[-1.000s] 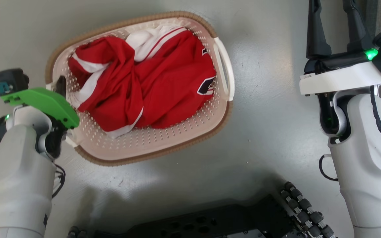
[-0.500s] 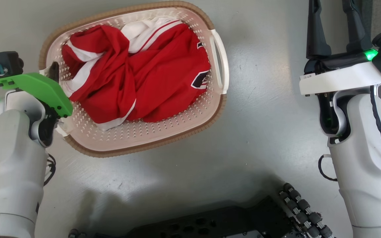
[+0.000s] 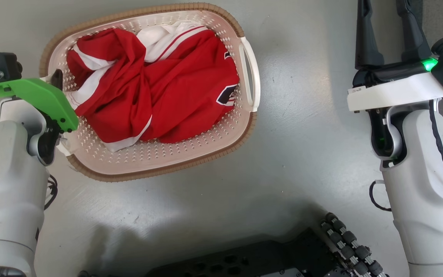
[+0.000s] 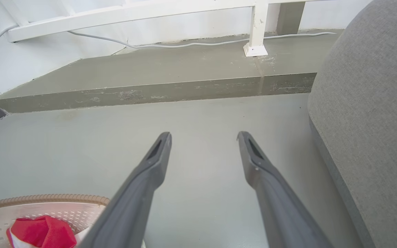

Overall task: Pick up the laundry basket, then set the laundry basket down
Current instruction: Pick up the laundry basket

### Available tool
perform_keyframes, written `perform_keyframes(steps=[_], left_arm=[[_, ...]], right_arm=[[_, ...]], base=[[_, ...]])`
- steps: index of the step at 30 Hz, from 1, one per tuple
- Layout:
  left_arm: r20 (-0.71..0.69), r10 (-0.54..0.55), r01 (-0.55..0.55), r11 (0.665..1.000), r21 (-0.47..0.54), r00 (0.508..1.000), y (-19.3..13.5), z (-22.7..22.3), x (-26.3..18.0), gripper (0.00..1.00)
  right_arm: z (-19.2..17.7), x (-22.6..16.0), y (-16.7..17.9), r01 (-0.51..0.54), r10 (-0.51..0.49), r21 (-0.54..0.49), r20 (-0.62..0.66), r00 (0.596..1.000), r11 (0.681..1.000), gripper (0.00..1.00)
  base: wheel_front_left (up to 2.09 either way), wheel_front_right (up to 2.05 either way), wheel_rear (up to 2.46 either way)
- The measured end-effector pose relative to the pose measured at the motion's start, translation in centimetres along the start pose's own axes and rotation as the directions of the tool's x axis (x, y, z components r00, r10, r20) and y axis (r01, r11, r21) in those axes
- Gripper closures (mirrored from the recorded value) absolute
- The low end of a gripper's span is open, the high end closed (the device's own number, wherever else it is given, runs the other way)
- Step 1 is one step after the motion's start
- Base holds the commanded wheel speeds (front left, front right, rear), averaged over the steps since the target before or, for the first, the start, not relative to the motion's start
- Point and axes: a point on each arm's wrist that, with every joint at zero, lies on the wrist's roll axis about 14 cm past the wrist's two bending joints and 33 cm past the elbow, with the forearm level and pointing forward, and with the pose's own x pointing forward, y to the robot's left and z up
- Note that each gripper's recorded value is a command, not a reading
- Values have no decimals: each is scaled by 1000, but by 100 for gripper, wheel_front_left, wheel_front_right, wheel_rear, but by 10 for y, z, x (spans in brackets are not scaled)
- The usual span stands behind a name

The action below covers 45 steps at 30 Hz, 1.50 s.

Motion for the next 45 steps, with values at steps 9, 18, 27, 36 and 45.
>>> perform_keyframes(steps=[9,18,27,36,45], left_arm=[[3,-5,5,1000,2,1000,-2,6,2,0],[45,-12,13,1000,-4,999,-8,13,0,0],[277,-8,7,1000,4,961,-11,63,-27,0],[449,-62,42,998,54,892,-39,99,-71,0],[586,-114,43,990,134,802,-62,141,-129,0]], right_arm=[[1,0,0,-4,4,-1,2,1000,1000,0],[3,0,-3,8,-8,-1,4,1000,1000,0],[23,-4,-3,9,-9,-11,38,999,1000,0],[48,-20,-6,27,-25,-17,72,997,1000,0],[83,-38,0,14,-12,-10,138,990,1000,0]], base=[[0,0,0],[0,0,0],[0,0,0],[0,0,0],[0,0,0]])
